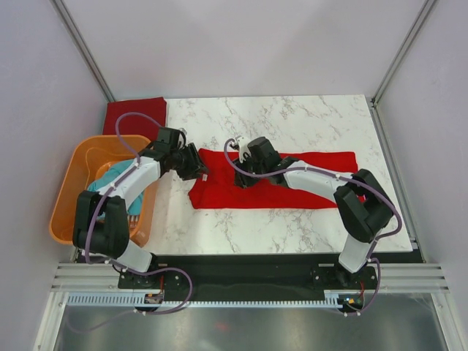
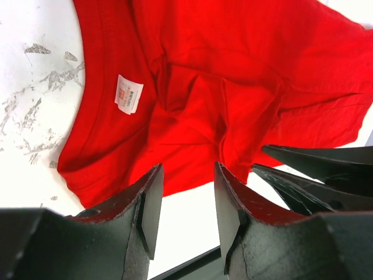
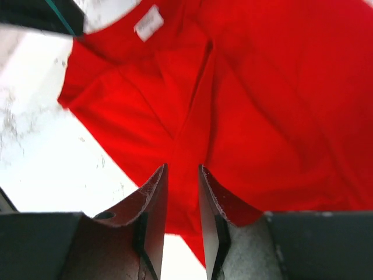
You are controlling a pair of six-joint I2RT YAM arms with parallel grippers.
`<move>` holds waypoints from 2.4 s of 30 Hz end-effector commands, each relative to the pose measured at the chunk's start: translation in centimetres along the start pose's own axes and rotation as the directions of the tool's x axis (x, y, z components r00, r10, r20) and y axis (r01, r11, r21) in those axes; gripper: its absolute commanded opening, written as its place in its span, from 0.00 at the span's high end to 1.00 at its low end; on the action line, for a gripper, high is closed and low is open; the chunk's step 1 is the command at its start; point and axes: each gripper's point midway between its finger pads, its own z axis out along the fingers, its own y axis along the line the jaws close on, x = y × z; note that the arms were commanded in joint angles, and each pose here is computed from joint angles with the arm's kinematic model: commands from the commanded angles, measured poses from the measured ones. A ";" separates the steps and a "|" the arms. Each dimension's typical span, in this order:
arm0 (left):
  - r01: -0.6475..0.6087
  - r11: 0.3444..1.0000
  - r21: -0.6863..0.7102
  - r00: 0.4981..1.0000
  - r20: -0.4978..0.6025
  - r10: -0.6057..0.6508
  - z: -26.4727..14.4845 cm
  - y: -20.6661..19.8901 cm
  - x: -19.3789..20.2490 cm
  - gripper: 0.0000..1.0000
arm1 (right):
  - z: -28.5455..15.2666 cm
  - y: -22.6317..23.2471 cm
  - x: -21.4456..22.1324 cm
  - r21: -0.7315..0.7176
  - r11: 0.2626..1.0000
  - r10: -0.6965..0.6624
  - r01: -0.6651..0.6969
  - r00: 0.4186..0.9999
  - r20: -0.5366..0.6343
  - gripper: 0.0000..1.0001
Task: Fold and stack the t-shirts
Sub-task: Fold the tshirt
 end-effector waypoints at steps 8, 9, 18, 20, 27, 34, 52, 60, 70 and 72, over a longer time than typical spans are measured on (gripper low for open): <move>0.026 0.997 0.070 0.999 -0.027 -0.025 3.2 -3.5 -2.1 0.54 | -2.4 -3.4 -4.1 0.277 0.953 0.090 -0.122 0.988 0.122 0.64; 0.036 0.997 0.073 0.999 -0.032 -0.034 3.5 -3.8 -2.1 0.54 | -2.3 -2.7 -2.6 0.240 0.965 0.087 -0.107 0.992 0.091 0.63; 0.070 0.997 0.045 0.993 -0.093 -0.066 7.6 -5.0 -1.5 0.52 | -3.0 -0.6 2.7 0.129 0.988 -0.092 0.087 0.995 0.040 0.55; 0.068 0.997 0.025 0.994 -0.083 -0.066 8.1 -4.7 -1.7 0.52 | -3.2 0.1 2.7 0.114 0.987 -0.118 0.111 0.992 0.054 0.53; 0.084 0.996 0.003 0.992 -0.093 -0.084 9.2 -4.2 -1.7 0.51 | -3.5 1.1 3.6 0.103 0.975 -0.201 0.196 0.979 0.044 0.49; 0.075 0.997 0.010 0.993 -0.091 -0.074 9.1 -4.6 -1.6 0.78 | -2.7 1.6 4.2 0.098 0.961 -0.261 0.260 0.965 0.000 0.48; 0.026 0.998 -0.061 0.997 -0.075 -0.031 2.6 -1.2 4.6 0.98 | -9.7 -5.0 -1.9 0.398 0.894 0.100 -0.204 0.959 0.266 0.48; -0.001 0.992 -0.124 0.998 -0.056 -0.006 1.2 1.5 6.8 0.98 | -14.1 -14.0 0.0 0.553 0.665 0.355 -0.502 0.864 0.357 0.51; -0.022 0.994 -0.103 0.999 -0.044 0.018 -0.4 1.4 7.4 0.98 | -19.6 -25.6 3.8 0.690 0.374 0.476 -0.619 0.767 0.430 0.58; -0.029 0.988 -0.149 0.998 -0.062 0.019 0.1 3.0 8.2 0.98 | -20.3 -27.0 4.4 0.701 0.344 0.489 -0.625 0.757 0.434 0.58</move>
